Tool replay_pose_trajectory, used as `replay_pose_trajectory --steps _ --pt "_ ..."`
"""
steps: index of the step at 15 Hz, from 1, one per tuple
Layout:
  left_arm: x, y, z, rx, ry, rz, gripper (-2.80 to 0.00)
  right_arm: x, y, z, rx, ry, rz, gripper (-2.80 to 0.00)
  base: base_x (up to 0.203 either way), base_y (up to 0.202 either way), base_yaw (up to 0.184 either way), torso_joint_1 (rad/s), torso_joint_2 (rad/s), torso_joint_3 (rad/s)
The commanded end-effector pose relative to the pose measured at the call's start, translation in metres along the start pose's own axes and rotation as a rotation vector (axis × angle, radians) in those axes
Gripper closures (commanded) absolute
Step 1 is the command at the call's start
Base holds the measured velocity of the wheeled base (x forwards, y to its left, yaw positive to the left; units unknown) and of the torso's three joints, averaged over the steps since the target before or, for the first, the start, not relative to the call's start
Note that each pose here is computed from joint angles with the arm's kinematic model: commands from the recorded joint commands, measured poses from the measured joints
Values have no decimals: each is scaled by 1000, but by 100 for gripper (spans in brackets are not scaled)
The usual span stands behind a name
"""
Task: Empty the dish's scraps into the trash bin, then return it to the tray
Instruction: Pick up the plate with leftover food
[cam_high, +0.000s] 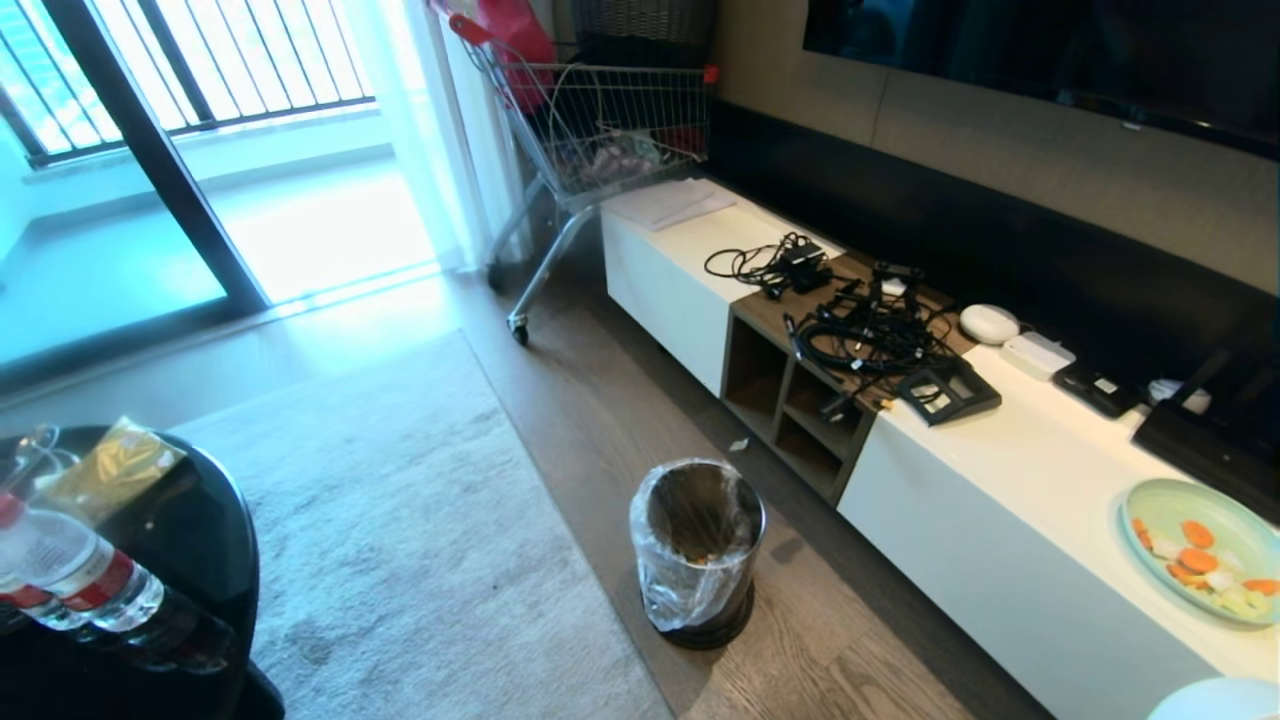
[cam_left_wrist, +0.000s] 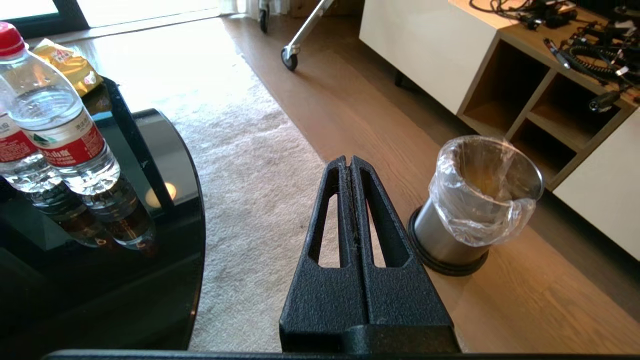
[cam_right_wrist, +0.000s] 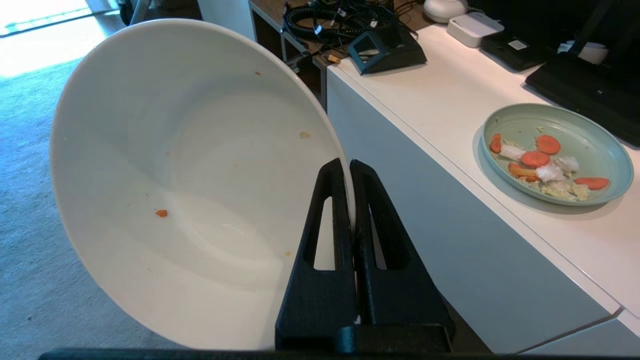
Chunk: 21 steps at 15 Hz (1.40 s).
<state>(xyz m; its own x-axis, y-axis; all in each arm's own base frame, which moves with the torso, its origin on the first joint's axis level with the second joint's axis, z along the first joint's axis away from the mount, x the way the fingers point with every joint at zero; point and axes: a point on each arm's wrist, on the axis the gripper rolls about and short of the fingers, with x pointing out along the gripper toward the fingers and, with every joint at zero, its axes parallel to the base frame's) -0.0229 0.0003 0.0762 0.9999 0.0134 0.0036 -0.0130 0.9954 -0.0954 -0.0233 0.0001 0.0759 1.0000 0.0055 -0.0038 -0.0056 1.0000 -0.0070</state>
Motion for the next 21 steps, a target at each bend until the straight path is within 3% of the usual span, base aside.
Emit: replay_pose_trajectory --steps 1,4,21 --pt "0 0 0 -1 -3 0 0 0 0 0 -1 1 1 0 0 0 0 0 2 209" --pt "0 0 0 -1 -1 0 0 0 0 0 -1 0 1 0 0 0 0 -1 4 200" --pt "0 0 0 0 -4 0 0 0 0 0 -1 0 1 0 0 0 0 1 1 13"
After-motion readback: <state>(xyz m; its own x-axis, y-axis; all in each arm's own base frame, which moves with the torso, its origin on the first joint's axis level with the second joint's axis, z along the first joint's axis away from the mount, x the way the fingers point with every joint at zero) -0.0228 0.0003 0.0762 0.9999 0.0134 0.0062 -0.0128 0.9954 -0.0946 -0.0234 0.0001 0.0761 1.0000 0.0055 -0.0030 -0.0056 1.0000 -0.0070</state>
